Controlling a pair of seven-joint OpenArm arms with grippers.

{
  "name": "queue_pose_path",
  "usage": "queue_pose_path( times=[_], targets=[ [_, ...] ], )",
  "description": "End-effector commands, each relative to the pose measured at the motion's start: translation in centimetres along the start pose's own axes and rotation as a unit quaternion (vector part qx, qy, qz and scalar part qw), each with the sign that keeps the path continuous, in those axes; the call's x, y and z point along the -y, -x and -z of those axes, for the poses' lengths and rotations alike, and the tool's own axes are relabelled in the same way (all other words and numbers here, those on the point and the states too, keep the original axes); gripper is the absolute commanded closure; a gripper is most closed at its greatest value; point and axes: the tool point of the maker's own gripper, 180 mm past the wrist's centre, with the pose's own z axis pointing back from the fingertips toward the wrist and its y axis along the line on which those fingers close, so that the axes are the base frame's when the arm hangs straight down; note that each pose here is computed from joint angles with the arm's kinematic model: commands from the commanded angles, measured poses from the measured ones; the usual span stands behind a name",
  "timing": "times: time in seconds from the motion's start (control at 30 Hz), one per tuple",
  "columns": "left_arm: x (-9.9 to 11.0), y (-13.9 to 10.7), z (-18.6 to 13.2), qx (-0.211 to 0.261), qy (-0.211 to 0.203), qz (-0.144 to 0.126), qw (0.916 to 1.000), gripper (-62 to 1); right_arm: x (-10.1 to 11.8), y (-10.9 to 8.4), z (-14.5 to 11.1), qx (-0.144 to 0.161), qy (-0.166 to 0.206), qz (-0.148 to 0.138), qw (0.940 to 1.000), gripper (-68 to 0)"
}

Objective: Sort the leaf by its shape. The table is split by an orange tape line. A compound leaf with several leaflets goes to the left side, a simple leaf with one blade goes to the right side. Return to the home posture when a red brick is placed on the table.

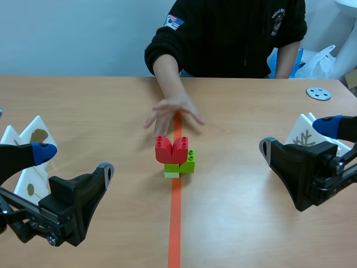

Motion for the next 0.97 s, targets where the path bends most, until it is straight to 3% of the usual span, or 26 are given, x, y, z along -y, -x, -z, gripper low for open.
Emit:
queue_pose_path(
  times=[0.0,0.93],
  targets=[
    [0.36,-1.22,0.08,0.023,0.004,-0.002,0.9997,-62.3,-0.21,-1.21,-0.01,0.017,-0.005,-0.008,0.9998,-67.9],
    [0.44,-1.31,0.07,0.025,0.007,-0.009,0.9996,-62.3,-0.20,-1.20,-0.01,0.017,-0.005,-0.008,0.9998,-67.9]
  ],
)
